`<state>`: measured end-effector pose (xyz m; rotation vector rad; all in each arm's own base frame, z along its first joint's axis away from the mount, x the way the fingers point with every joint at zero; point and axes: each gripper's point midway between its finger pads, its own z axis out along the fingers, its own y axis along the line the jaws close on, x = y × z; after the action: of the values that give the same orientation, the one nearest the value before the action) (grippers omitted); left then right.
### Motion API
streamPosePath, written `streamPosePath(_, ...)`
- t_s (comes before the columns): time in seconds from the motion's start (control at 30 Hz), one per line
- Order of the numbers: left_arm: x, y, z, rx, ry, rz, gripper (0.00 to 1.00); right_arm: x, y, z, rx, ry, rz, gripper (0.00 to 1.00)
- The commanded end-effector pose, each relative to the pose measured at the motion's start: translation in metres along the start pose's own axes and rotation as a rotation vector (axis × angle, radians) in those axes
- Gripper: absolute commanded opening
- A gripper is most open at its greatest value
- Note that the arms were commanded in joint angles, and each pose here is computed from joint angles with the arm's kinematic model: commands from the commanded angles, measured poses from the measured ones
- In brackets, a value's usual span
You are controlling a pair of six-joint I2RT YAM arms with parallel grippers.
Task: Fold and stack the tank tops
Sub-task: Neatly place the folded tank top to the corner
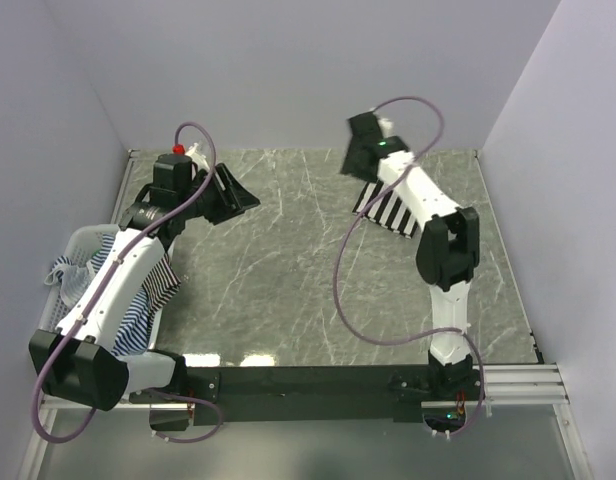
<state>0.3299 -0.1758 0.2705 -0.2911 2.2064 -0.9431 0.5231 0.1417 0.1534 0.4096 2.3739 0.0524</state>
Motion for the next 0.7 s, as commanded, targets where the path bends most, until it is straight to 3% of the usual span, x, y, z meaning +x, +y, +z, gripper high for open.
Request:
streamPosePath(0.0, 0.000, -0.009, -0.010, 0.045, -0.010, 0.033, 0.59, 0.036, 0.022, 0.014, -0.021, 0.052, 0.063, 0.59)
streamPosePath(0.27, 0.002, -0.010, -0.014, 0.052, -0.010, 0.043, 0.58, 0.076, 0.042, 0.060, -0.024, 0.150, 0.171, 0.54)
streamPosePath(0.67, 0.006, -0.007, -0.012, 0.051, 0.006, 0.043, 0.58, 0.090, -0.042, 0.069, 0.144, 0.174, 0.235, 0.55)
